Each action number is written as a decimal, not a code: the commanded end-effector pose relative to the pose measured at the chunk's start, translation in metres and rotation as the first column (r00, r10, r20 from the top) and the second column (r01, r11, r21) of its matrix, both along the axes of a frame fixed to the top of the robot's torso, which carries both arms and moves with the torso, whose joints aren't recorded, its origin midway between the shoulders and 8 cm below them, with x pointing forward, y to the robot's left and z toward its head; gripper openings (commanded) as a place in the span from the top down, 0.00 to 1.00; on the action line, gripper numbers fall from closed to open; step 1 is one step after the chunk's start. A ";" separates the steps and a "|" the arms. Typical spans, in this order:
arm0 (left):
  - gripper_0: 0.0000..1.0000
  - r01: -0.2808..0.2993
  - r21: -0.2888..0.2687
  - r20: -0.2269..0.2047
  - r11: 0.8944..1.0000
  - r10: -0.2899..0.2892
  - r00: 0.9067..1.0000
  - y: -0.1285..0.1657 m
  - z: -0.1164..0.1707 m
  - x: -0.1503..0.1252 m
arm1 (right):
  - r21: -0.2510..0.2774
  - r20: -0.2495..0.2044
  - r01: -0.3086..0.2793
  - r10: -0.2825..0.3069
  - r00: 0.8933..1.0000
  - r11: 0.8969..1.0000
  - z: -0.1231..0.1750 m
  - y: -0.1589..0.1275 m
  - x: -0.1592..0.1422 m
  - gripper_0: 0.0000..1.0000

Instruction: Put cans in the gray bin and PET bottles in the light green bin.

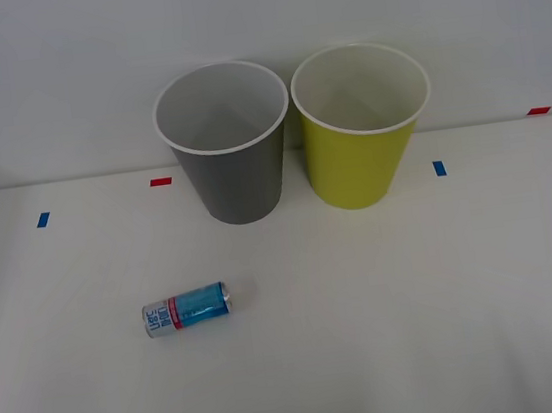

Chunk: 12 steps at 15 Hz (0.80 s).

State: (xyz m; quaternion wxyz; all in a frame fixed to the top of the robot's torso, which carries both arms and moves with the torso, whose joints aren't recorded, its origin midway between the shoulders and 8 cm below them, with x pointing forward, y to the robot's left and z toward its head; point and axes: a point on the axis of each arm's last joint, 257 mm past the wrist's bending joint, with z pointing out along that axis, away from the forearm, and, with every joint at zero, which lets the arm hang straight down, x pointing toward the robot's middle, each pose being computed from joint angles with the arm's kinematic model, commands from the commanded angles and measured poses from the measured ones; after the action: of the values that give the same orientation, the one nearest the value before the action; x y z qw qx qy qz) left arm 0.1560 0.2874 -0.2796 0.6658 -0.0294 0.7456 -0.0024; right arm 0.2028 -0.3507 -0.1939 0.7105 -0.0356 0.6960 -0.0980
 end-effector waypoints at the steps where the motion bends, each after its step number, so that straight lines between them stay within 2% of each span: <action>1: 0.00 0.000 0.000 0.000 1.000 0.000 1.000 0.000 0.000 0.000 | 0.000 0.000 0.000 0.000 1.000 1.000 0.000 0.000 0.000 0.00; 12: 0.00 0.000 0.000 0.000 1.000 0.000 1.000 0.000 0.000 0.000 | 0.000 0.000 0.000 0.000 1.000 1.000 0.000 0.000 0.000 0.00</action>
State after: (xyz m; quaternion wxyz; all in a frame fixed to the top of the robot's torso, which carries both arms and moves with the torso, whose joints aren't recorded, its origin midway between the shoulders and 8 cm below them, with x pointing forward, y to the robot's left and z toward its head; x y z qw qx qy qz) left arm 0.1560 0.2874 -0.2796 0.6658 -0.0294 0.7456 -0.0024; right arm 0.2028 -0.3507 -0.1939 0.7105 -0.0356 0.6960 -0.0980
